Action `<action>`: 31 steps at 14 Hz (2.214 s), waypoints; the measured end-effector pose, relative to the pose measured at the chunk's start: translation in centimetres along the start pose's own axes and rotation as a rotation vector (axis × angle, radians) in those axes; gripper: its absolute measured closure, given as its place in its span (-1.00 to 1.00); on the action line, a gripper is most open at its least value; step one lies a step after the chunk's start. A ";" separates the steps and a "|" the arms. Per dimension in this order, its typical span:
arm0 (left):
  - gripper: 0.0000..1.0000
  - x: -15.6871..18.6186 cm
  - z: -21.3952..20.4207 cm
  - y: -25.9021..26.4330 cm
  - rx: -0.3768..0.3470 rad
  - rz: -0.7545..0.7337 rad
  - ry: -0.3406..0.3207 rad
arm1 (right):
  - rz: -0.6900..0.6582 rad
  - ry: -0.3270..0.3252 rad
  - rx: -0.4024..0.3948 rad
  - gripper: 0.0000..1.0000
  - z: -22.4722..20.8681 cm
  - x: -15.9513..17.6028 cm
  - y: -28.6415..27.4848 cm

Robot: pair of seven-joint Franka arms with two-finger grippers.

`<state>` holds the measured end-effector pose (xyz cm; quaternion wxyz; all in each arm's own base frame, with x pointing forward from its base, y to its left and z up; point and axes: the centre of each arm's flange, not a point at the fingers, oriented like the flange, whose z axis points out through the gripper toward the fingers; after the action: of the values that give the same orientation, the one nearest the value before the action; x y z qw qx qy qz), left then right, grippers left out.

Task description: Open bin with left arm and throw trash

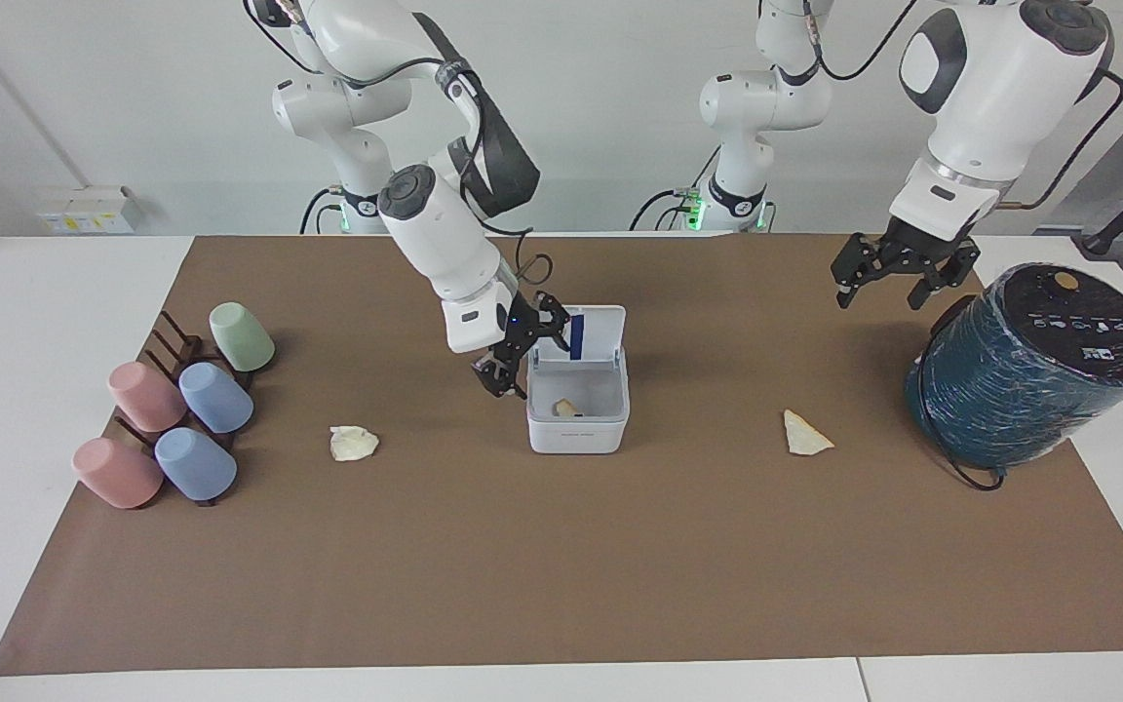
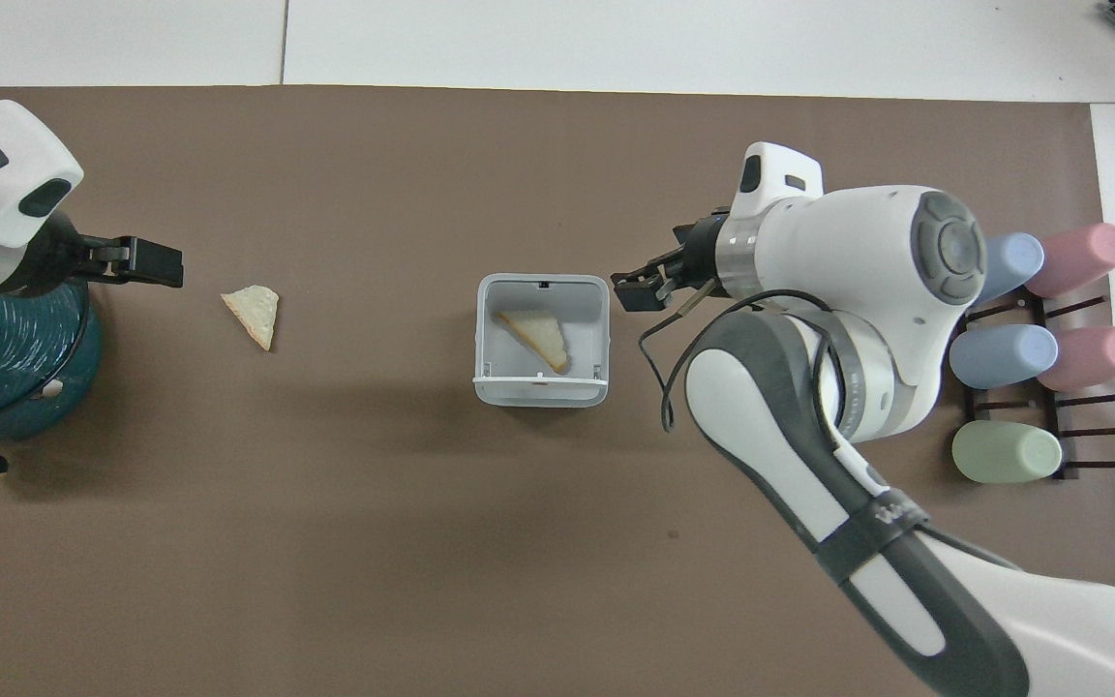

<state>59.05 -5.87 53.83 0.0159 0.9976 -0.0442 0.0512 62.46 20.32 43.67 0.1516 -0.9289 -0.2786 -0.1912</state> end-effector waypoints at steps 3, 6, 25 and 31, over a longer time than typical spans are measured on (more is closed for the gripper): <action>-0.96 1.6 5.2 -0.8 -0.002 -0.013 0.028 | 0.060 -0.004 -0.029 -1.00 -1.4 -1.3 4.5; -0.97 1.4 10.8 -1.3 -0.001 -0.019 0.065 | 0.009 -0.093 -0.106 -1.00 -1.6 -3.2 7.4; 0.37 -0.4 22.6 -0.3 -0.012 -0.075 0.105 | -0.213 -0.521 -0.140 -1.00 5.7 -12.5 14.2; 0.97 1.4 20.5 0.5 -0.017 -0.063 0.074 | -0.232 -0.538 -0.118 -1.00 5.6 -13.0 14.2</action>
<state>62.47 -7.26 33.65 0.0277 0.9957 -0.0124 0.0874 62.15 5.21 30.53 -0.0048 -0.9154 -0.4013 0.0301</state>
